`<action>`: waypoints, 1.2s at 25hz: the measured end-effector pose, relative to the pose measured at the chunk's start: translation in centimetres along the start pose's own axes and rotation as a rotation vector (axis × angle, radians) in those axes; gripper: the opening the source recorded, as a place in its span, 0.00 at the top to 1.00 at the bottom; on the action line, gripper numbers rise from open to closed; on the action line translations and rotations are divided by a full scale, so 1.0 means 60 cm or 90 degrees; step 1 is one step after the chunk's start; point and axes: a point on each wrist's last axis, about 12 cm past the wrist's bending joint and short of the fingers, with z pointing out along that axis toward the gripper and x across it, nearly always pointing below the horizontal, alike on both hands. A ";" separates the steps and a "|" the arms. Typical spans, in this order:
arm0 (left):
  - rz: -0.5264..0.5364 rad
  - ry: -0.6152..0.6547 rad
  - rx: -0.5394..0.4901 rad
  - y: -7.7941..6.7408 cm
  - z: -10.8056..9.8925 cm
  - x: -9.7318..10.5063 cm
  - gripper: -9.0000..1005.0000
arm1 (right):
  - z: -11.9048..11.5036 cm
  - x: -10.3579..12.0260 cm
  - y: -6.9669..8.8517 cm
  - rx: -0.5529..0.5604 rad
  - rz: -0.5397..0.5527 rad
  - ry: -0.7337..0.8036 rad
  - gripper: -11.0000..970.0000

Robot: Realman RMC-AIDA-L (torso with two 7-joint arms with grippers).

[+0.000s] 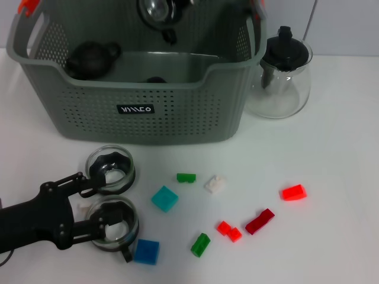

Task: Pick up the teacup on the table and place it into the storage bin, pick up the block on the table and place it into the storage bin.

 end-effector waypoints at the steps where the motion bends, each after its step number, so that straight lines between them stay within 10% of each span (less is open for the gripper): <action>1: 0.000 0.000 -0.001 0.000 0.000 0.000 0.18 | 0.000 0.005 0.001 -0.001 -0.005 0.006 0.93; 25: 0.001 0.002 0.002 0.000 0.001 0.000 0.18 | -0.003 0.070 0.004 -0.050 -0.006 0.104 0.93; 30: 0.000 0.002 0.002 0.000 0.001 0.000 0.18 | -0.003 0.069 0.003 -0.049 -0.006 0.102 0.78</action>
